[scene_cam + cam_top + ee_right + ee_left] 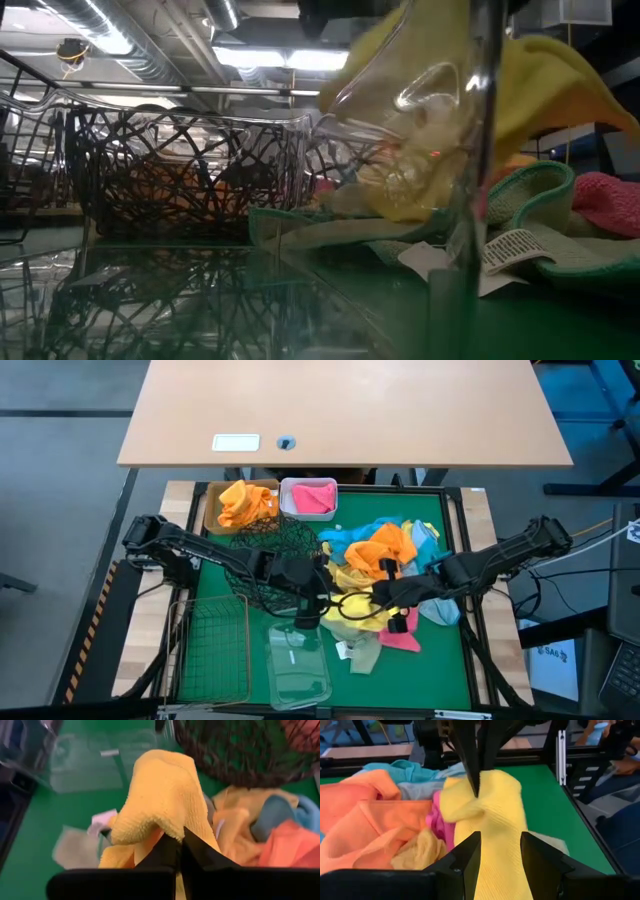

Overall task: Sort microfiber towel by color & place in baskets
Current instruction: Put the yellow microfiber towel into the wire basket

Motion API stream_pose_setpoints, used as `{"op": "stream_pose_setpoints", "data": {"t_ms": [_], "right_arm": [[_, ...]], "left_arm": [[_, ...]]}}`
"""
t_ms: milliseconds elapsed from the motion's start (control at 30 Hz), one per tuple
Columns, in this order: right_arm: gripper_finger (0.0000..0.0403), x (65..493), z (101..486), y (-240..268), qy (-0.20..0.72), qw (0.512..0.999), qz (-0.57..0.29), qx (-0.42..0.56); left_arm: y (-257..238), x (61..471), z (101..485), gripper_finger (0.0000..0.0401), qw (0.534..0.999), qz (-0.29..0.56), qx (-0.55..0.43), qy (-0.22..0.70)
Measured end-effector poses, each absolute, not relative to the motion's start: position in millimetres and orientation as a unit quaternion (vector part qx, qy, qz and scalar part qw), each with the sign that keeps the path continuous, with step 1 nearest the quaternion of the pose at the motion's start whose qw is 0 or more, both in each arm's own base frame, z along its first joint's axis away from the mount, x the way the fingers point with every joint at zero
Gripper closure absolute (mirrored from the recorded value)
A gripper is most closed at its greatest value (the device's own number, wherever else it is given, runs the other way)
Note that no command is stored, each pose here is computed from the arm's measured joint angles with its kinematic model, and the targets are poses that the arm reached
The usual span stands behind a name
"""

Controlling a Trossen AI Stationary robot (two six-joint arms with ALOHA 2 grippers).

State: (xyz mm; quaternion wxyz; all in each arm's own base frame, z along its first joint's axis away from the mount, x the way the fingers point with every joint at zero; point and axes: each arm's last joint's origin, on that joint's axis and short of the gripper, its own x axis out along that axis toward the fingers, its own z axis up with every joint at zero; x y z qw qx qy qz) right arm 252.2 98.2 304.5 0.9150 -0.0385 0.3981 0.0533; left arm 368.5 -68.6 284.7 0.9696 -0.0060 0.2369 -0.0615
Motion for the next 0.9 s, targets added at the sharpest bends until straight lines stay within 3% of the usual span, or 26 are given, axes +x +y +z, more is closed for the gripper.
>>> {"op": "stream_pose_setpoints", "data": {"t_ms": [467, 900], "right_arm": [[0.0399, 262.3, 329.2, 101.8, 0.314, 0.945, 0.068, -0.054], [0.0399, 270.0, 341.9, 105.0, 0.238, 0.965, 0.085, -0.076]], "left_arm": [[-69.9, 370.6, 289.4, 0.0265, 0.975, -0.069, -0.010, 0.211], [-70.7, 374.5, 300.0, 0.0178, 0.985, -0.072, -0.017, 0.154]]}}
